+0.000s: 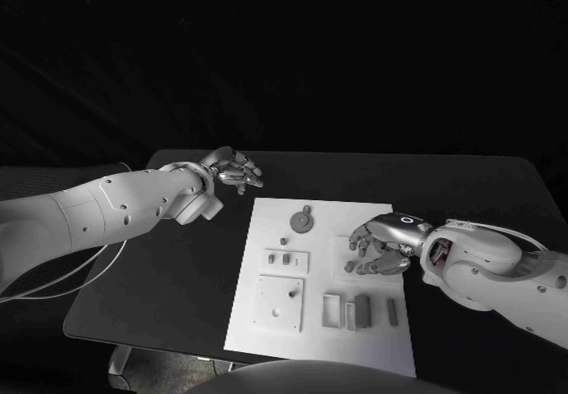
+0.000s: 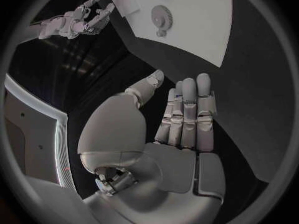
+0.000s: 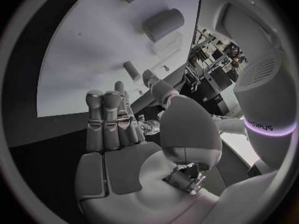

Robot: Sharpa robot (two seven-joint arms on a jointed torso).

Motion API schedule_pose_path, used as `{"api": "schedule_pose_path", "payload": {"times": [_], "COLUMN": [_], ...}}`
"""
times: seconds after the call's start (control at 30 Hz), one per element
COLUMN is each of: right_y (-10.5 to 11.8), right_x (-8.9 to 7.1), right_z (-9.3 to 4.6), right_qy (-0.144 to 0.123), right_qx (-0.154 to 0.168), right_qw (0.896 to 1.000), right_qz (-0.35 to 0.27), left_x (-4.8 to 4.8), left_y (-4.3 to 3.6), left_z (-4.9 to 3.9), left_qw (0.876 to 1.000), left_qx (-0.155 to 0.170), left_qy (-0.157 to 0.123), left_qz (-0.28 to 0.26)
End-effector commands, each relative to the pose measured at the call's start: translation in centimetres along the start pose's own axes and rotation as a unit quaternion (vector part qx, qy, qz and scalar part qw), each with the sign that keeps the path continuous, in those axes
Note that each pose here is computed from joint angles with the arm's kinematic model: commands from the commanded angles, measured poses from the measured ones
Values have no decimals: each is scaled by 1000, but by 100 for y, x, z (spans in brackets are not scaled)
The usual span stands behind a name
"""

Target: Assemble the parts on the task board

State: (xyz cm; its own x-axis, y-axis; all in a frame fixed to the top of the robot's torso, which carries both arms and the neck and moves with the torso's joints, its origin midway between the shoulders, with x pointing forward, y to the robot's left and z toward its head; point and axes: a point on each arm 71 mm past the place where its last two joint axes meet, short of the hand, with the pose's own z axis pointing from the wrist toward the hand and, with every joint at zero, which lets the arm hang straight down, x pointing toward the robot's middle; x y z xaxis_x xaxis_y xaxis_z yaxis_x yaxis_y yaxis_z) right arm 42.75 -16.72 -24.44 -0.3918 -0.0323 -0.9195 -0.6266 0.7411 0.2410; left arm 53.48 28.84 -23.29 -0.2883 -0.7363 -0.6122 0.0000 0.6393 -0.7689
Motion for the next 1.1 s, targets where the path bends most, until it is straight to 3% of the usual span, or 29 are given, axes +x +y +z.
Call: {"api": "schedule_pose_path", "payload": {"times": [0.03,0.3,1.1], "right_y": [13,104,175], "right_x": [59,179,202], "right_z": [25,93,173], "right_qy": [15,18,17], "right_qx": [-1,-14,-24], "right_qw": [1000,1000,999], "right_qz": [-15,-19,-43], "left_x": [13,7,-7], "left_y": [-24,-16,-1], "left_z": [4,1,-4], "left_qw": [1000,1000,1000], "left_qx": [7,6,4], "left_qy": [7,7,7], "left_qz": [0,0,0]}}
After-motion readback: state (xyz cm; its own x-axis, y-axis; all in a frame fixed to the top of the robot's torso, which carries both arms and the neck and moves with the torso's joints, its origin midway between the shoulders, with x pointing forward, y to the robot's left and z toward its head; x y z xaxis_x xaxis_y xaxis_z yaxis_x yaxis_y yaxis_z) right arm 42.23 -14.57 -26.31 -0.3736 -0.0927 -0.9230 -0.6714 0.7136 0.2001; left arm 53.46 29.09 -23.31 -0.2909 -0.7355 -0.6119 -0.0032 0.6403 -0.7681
